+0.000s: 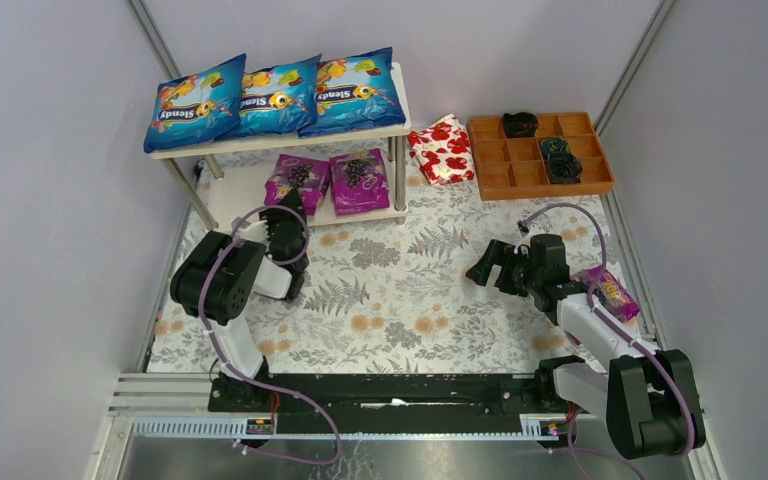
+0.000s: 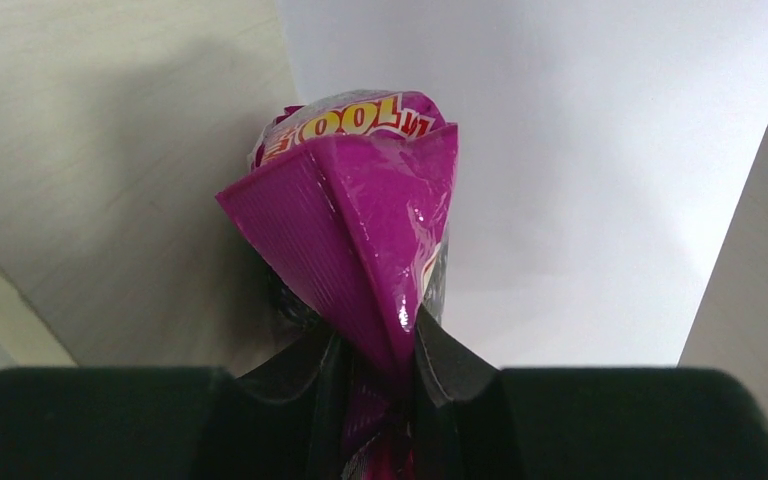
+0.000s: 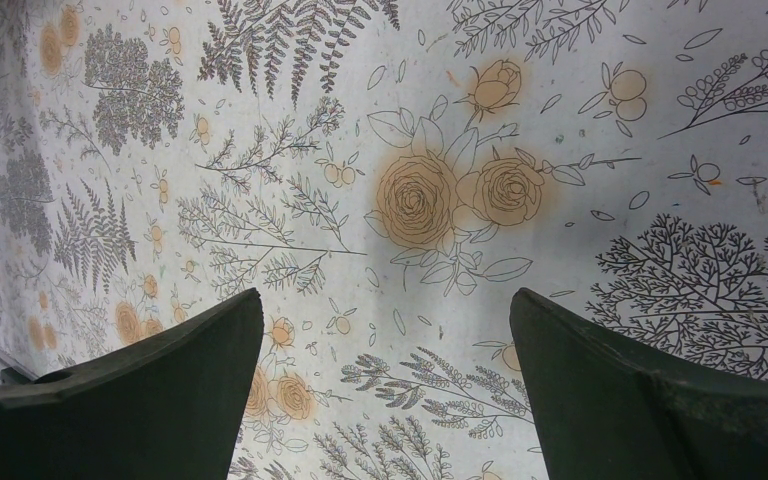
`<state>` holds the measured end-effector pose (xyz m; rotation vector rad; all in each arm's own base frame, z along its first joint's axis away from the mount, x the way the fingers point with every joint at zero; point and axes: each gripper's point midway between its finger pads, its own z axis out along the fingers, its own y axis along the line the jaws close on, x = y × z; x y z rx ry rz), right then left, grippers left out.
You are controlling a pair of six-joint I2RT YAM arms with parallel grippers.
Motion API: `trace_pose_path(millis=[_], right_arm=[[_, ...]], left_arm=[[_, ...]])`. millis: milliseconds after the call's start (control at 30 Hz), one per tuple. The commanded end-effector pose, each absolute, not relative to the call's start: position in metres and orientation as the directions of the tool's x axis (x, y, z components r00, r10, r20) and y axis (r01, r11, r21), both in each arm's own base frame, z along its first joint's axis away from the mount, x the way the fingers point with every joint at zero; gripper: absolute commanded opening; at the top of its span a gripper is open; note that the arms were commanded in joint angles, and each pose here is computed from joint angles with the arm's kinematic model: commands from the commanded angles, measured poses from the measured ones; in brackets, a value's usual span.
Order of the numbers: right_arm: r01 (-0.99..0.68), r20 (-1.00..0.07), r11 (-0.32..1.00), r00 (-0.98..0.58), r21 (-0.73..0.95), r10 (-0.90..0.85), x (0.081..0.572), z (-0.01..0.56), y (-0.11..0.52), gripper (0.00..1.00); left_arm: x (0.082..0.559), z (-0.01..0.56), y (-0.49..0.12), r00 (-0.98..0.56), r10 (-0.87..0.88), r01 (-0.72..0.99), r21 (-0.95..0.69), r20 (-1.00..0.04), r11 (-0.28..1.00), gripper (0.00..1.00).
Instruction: Place and organize the candy bags onto the shelf
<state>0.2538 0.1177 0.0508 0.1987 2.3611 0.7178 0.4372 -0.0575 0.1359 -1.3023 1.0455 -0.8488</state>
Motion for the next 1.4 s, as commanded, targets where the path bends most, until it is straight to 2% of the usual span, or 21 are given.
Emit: trace_pose_path(millis=[0, 133, 400, 600, 767, 867, 1133, 1367], right_arm=[[-0.083, -0.581, 0.837, -0.756, 0.541, 0.301, 0.259, 0.058, 0.12, 1.0], [-0.082, -0.581, 0.837, -0.756, 0.541, 0.301, 0.259, 0.058, 0.12, 1.0], [-0.085, -0.582, 0.837, -0.756, 0.541, 0.3, 0.259, 0.058, 0.12, 1.0], [-0.089, -0.583, 0.835, -0.755, 0.543, 0.299, 0.259, 0.058, 0.121, 1.0], [-0.09, -0.585, 0.835, -0.754, 0.543, 0.299, 0.259, 0.059, 0.12, 1.0], [-0.091, -0.586, 0.835, -0.753, 0.543, 0.299, 0.259, 0.059, 0.121, 1.0], [-0.091, -0.585, 0.834, -0.753, 0.544, 0.3, 0.259, 0.059, 0.121, 1.0], [-0.09, -0.586, 0.835, -0.754, 0.543, 0.299, 0.26, 0.059, 0.121, 1.0]], left_arm=[[0.448, 0.181, -0.063, 0.346, -0.938, 0.098, -0.994, -0.014, 0.051, 0.26], [0.446, 0.181, -0.064, 0.34, -0.94, 0.099, -0.994, -0.017, 0.053, 0.29], [0.436, 0.149, -0.093, 0.175, -0.977, -0.051, -0.992, -0.123, 0.116, 0.55], [0.419, 0.131, -0.106, 0.052, -0.98, -0.146, -0.972, -0.194, 0.185, 0.68], [0.412, 0.134, -0.106, 0.019, -0.966, -0.169, -0.953, -0.257, 0.25, 0.77], [0.412, 0.134, -0.112, -0.028, -0.963, -0.179, -0.946, -0.269, 0.27, 0.76], [0.422, 0.132, -0.121, -0.097, -0.953, -0.201, -0.932, -0.287, 0.301, 0.47], [0.435, 0.133, -0.125, -0.132, -0.949, -0.19, -0.932, -0.287, 0.309, 0.41]])
